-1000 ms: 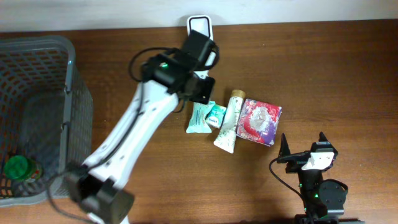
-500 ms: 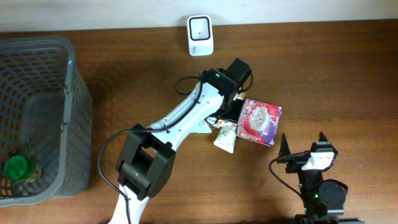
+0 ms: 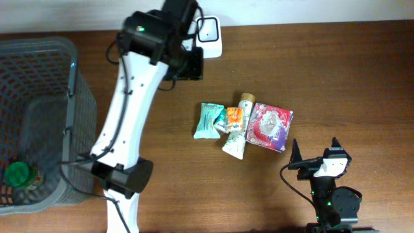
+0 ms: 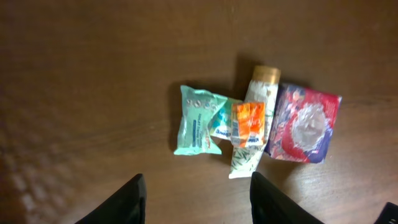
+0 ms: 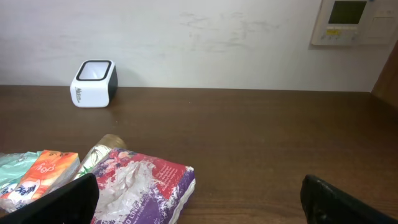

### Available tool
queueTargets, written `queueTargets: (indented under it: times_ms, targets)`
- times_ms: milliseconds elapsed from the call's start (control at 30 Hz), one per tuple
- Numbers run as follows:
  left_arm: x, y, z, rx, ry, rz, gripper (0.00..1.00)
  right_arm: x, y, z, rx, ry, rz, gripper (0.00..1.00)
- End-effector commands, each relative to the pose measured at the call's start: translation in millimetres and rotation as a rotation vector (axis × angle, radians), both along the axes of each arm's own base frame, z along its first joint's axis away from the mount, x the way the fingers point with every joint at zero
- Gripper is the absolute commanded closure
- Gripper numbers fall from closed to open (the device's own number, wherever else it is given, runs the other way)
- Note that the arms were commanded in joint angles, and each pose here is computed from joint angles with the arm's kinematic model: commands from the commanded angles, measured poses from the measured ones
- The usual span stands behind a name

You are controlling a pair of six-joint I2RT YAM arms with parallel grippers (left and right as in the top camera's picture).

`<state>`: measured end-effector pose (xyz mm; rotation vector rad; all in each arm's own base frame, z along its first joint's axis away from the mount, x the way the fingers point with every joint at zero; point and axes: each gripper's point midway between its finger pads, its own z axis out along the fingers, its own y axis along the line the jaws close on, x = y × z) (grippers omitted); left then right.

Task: Scan the item barcode
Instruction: 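Move the left gripper into the basket toward the green-capped jar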

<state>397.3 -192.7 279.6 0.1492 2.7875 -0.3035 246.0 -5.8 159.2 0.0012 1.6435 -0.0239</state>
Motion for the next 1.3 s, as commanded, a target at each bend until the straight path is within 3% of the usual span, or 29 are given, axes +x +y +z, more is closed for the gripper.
queueTargets:
  times_ms: [0, 100, 167, 333, 500, 700, 833, 967, 1267]
  targets:
    - [-14, 27, 54, -0.036, -0.136, -0.002, 0.40, 0, -2, -3, -0.002, 0.004, -0.008, 0.02]
    - [-25, 46, 84, -0.040, -0.219, -0.009, 0.12, 0, -2, -3, -0.002, 0.004, -0.008, 0.01]
    - [-32, 61, 101, -0.041, -0.268, 0.023, 0.01, 0, -2, -3, -0.002, 0.004, -0.008, 0.01]
    - [-49, 110, 115, 0.015, -0.301, 0.165, 0.01, 0, -2, -3, -0.002, 0.004, -0.008, 0.01]
    - [-81, 202, 82, 0.153, -0.183, 0.545, 0.01, 0, -2, -3, -0.002, 0.004, -0.008, 0.01]
    - [-110, 309, 72, 0.164, -0.122, 0.961, 0.01, 0, -2, -3, -0.002, 0.004, -0.008, 0.01]
    - [-133, 353, 68, 0.171, -0.096, 1.138, 0.01, 0, -2, -3, -0.002, 0.004, -0.008, 0.01]
    - [-161, 385, 28, 0.193, 0.049, 1.377, 0.01, 0, -2, -3, -0.002, 0.004, -0.008, 0.02]
    - [-150, 419, -86, 0.220, 0.145, 1.450, 0.01, 0, -2, -3, -0.002, 0.004, -0.008, 0.01]
